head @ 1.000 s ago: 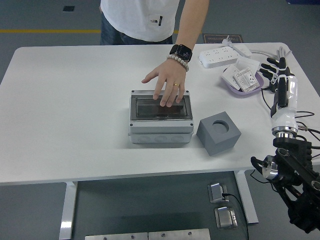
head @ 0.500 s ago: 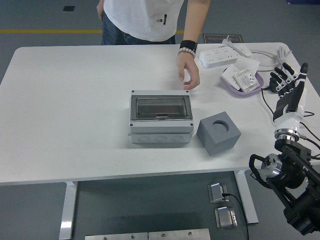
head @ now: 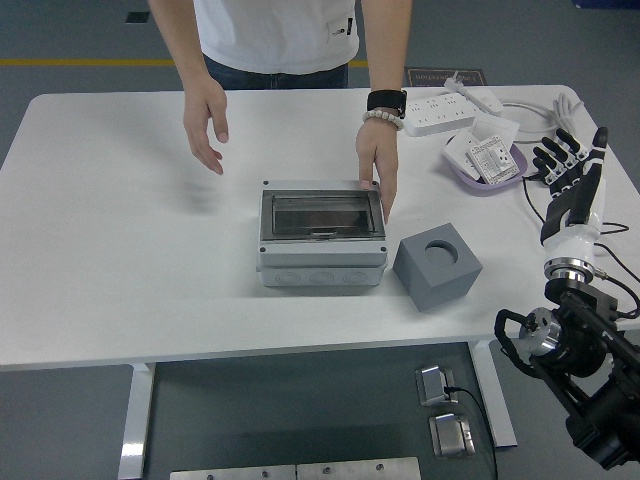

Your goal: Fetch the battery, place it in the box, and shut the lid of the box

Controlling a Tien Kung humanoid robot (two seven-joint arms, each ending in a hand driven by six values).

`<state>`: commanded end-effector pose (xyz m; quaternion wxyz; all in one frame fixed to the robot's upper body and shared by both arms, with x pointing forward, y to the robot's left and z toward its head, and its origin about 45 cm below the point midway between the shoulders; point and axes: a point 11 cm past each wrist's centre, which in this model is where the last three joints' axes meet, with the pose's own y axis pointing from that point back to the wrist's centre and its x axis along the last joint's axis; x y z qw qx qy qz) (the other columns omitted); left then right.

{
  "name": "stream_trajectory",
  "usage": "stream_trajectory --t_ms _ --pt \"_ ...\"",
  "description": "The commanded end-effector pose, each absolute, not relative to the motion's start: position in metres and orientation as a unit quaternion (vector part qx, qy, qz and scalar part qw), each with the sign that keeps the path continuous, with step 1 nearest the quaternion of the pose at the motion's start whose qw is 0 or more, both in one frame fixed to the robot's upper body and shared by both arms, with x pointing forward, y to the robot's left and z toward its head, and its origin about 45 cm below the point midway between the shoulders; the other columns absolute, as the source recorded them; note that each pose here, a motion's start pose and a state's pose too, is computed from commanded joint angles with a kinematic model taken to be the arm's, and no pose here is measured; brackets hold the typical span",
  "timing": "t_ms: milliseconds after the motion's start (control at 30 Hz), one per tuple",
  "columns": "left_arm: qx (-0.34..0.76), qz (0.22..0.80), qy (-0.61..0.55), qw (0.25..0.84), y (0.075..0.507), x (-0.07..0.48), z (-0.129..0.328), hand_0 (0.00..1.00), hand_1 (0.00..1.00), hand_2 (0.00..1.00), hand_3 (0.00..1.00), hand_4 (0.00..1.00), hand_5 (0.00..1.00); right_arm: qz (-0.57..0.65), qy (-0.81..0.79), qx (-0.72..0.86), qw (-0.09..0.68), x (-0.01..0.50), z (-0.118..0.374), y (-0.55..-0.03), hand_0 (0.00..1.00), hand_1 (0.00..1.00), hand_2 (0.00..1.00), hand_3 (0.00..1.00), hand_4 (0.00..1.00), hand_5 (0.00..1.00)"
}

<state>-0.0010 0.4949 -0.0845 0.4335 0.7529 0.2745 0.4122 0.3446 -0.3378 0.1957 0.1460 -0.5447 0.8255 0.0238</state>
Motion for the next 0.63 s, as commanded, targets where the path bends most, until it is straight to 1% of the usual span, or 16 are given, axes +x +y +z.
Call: stream_trajectory --t_ms 633 --pt "0.756 0.424 0.253 0.430 0.515 0.016 -0.073 0.633 0.706 0.627 0.603 0.602 0.472 0.009 0.829 -0.541 0.142 0.344 0.200 -0.342 0.729 0.656 0.635 0.631 0.863 0.998"
